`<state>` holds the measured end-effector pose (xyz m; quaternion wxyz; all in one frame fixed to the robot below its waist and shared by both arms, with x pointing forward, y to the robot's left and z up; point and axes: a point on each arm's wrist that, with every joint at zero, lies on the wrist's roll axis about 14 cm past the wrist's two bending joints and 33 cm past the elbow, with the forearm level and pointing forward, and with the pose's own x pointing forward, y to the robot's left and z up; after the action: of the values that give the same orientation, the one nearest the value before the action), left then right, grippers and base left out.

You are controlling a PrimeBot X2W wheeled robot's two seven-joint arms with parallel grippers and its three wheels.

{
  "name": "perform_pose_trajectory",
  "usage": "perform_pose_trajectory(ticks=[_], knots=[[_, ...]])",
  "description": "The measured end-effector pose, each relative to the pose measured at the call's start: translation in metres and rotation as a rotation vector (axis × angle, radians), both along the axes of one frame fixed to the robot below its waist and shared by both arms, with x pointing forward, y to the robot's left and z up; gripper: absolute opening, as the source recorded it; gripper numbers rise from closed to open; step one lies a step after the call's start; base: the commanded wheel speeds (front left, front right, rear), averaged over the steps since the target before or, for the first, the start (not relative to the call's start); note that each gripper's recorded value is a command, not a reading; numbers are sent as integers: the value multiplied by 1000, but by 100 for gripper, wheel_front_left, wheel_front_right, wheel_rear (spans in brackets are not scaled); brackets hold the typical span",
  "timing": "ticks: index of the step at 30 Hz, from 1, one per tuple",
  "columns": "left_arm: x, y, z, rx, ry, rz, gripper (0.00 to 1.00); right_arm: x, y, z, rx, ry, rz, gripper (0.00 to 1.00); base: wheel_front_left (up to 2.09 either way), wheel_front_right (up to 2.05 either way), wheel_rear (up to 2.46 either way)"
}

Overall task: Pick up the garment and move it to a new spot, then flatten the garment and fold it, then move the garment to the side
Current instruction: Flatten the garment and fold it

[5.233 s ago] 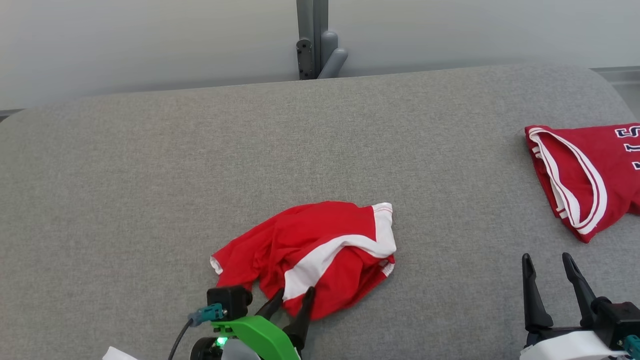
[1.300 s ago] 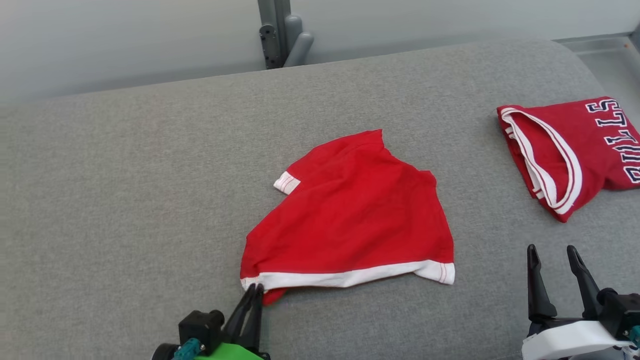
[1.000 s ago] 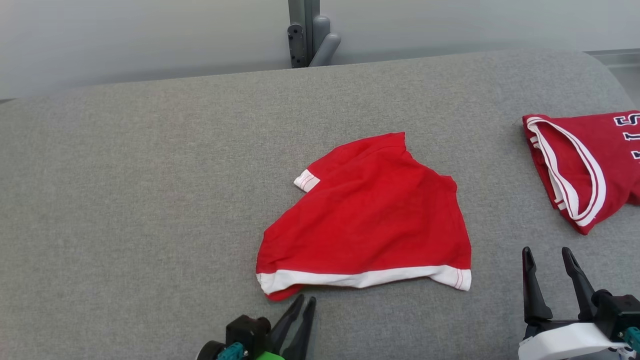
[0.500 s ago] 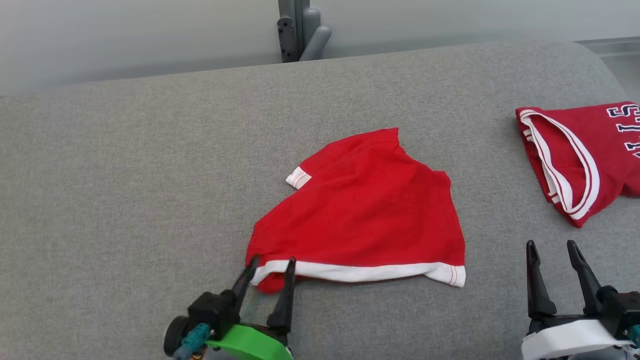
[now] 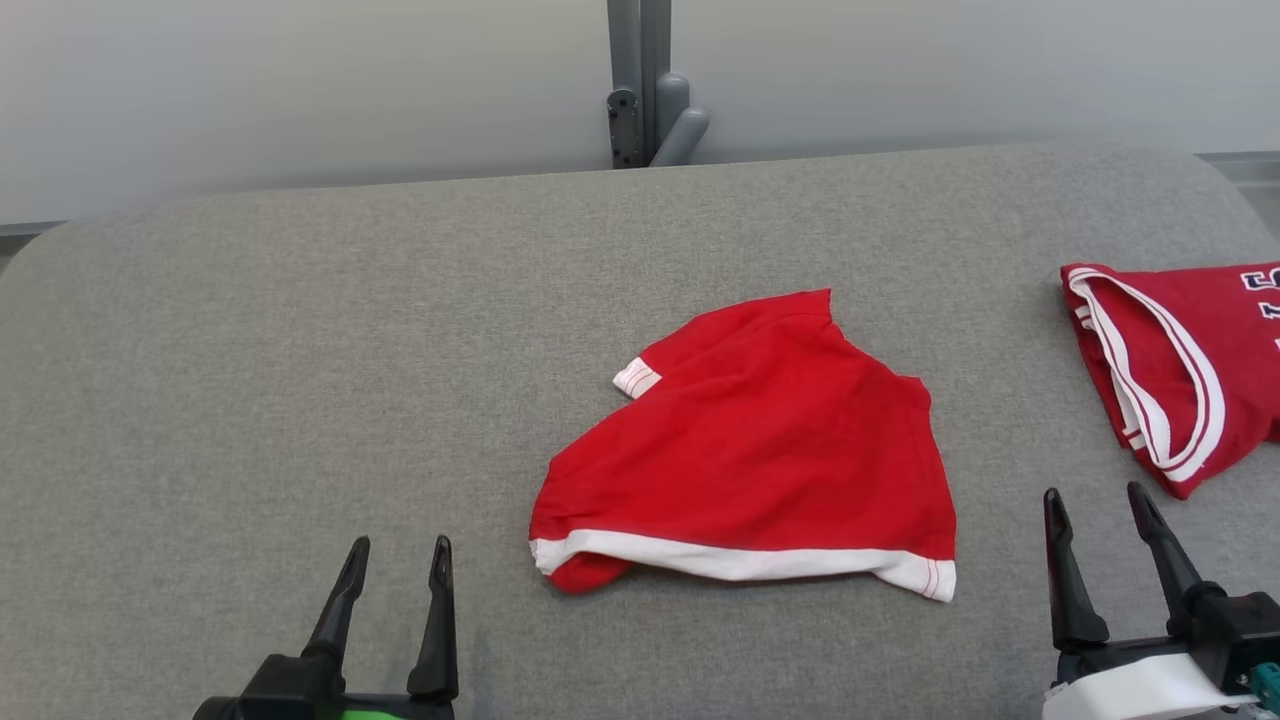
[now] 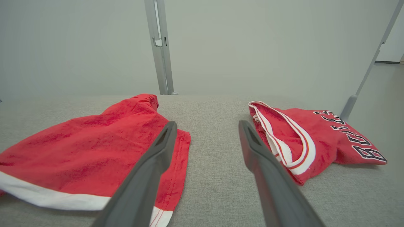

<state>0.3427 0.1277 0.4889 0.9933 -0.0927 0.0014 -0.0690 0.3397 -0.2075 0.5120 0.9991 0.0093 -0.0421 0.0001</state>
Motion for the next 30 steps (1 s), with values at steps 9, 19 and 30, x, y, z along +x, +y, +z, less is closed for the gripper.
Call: perform_pose_trajectory(ticks=[9, 19, 30], knots=[[-18, 41, -11, 27, 26, 86, 100, 0, 16, -7, -43, 24, 77, 100, 0, 0, 0], [-23, 47, -11, 17, 24, 104, 100, -2, 24, -11, -20, 36, 85, 100, 0, 0, 0], [-22, 43, -13, 9, 29, 89, 100, -5, 26, -13, -5, 39, 84, 100, 0, 0, 0]])
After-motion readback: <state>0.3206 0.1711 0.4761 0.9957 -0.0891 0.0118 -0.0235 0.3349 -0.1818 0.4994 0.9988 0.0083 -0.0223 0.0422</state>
